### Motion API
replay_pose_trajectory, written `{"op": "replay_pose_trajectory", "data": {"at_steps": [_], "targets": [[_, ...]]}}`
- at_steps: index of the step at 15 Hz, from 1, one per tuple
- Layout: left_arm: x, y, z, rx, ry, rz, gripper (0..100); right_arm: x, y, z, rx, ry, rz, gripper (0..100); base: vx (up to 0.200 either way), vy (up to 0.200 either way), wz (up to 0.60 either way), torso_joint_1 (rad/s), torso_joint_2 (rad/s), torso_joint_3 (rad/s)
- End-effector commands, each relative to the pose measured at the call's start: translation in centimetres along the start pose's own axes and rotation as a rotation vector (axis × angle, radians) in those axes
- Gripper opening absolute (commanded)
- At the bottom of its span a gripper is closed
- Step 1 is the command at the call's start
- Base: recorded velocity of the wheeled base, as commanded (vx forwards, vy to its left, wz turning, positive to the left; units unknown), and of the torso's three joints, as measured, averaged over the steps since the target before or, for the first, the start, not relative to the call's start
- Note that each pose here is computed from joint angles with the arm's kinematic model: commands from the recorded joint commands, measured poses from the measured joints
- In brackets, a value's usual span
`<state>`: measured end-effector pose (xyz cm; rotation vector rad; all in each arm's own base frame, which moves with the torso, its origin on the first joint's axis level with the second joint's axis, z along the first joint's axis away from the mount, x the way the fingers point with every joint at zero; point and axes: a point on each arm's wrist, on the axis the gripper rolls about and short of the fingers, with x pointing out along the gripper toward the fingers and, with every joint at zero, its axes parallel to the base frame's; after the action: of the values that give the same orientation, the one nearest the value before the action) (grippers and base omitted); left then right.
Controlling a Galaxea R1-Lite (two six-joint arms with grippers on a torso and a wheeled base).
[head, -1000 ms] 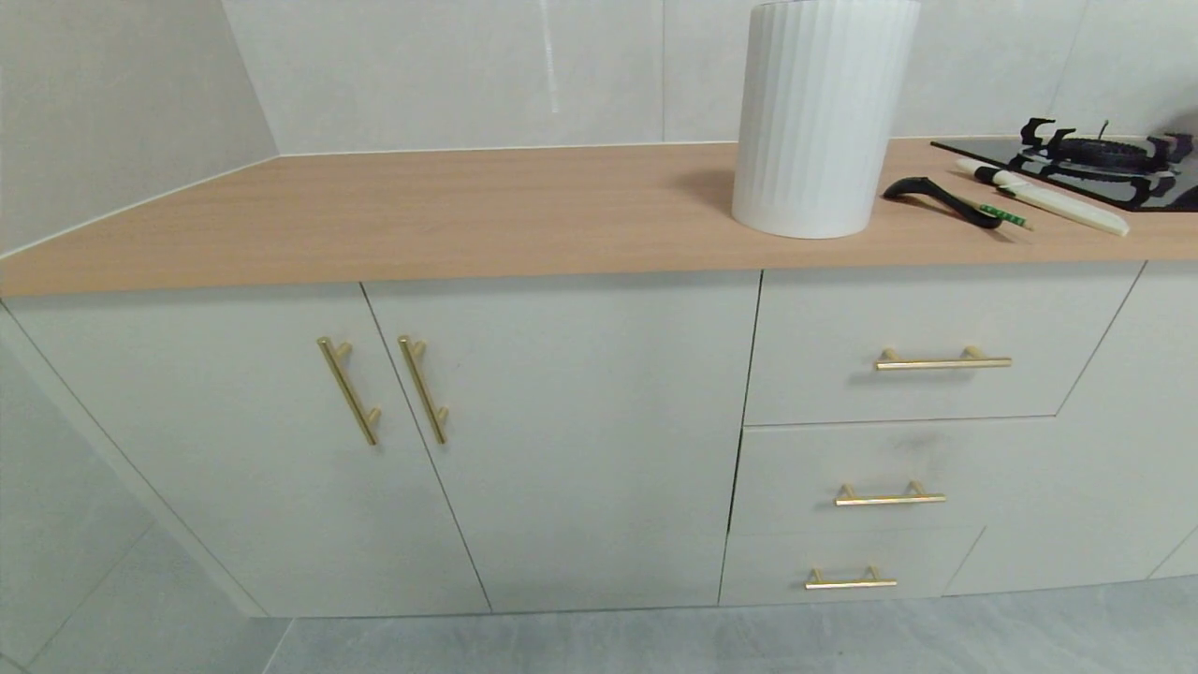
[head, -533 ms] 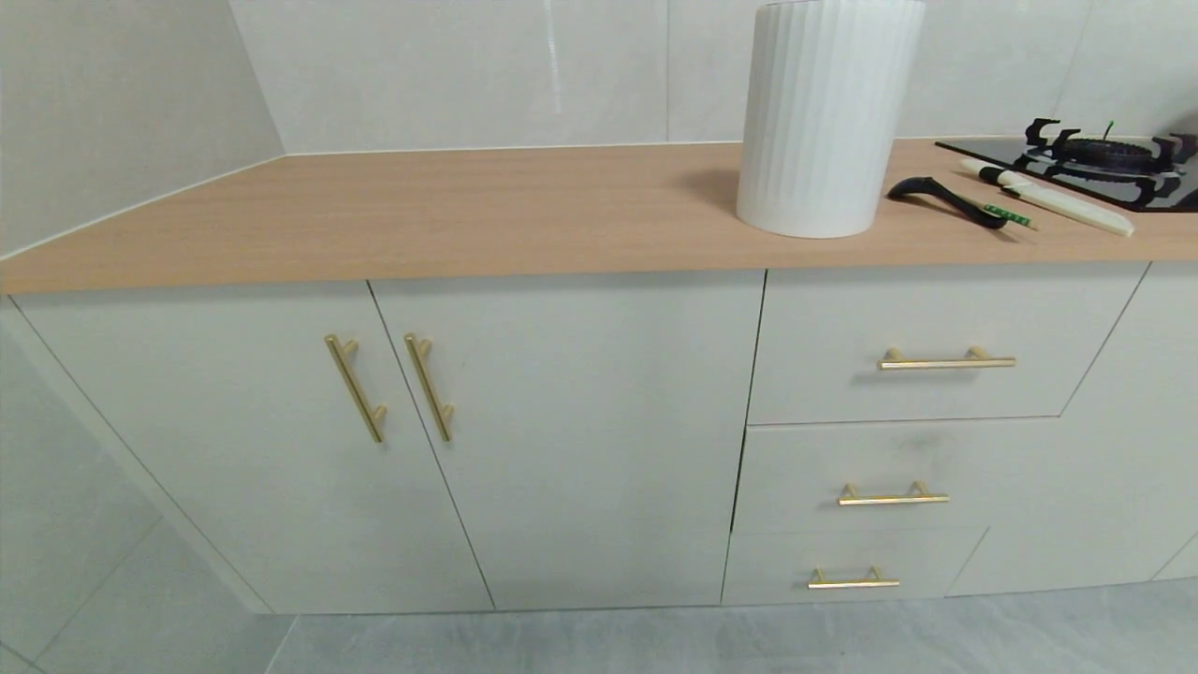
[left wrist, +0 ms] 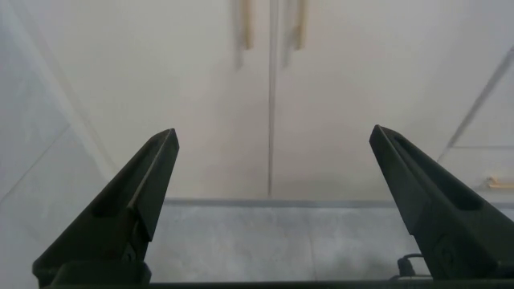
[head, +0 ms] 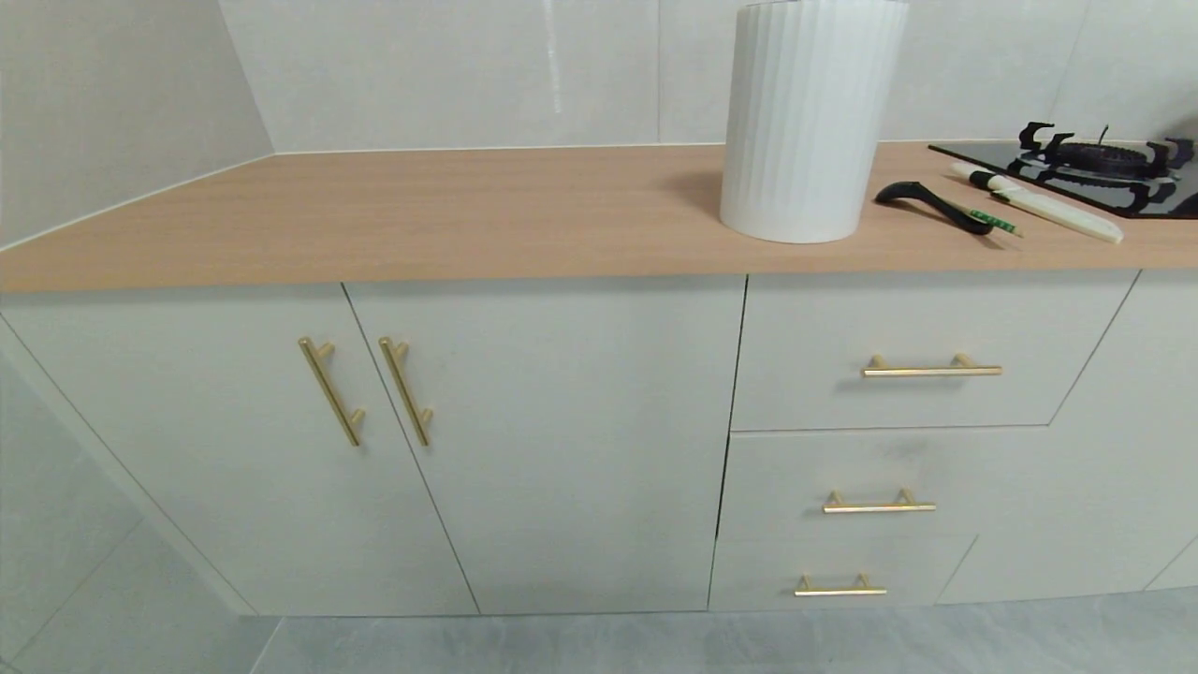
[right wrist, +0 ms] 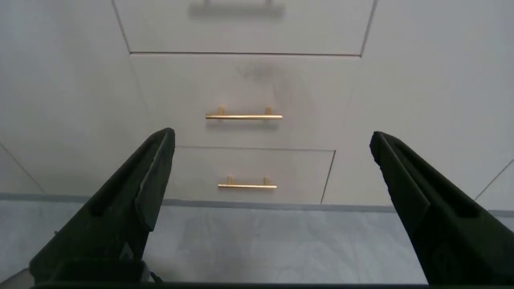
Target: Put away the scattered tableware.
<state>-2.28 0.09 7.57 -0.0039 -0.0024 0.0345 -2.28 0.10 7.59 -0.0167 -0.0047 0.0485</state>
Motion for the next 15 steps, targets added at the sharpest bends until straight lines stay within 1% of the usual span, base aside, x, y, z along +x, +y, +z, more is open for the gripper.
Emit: {"op": "replay_pose_trajectory", "data": {"at_steps": [1, 2, 7, 15], "targets": [[0.01, 0.00, 0.01, -0.001, 0.001, 0.001, 100, 0.01, 0.00, 0.01, 0.000, 0.001, 0.002, 100, 0.000, 0.000, 0.00, 0.000, 0.00, 0.000], [0.01, 0.00, 0.01, -0.001, 0.001, 0.001, 100, 0.01, 0.00, 0.02, 0.000, 0.000, 0.002, 100, 0.000, 0.000, 0.00, 0.000, 0.00, 0.000], [0.01, 0.00, 0.01, -0.002, 0.001, 0.001, 100, 0.01, 0.00, 0.01, -0.002, 0.001, 0.002, 100, -0.200, 0.000, 0.00, 0.003, 0.00, 0.001], [0.01, 0.00, 0.01, -0.001, 0.001, -0.001, 100, 0.01, 0.00, 0.02, -0.003, 0.000, 0.004, 100, 0.000, 0.000, 0.00, 0.000, 0.00, 0.000]]}}
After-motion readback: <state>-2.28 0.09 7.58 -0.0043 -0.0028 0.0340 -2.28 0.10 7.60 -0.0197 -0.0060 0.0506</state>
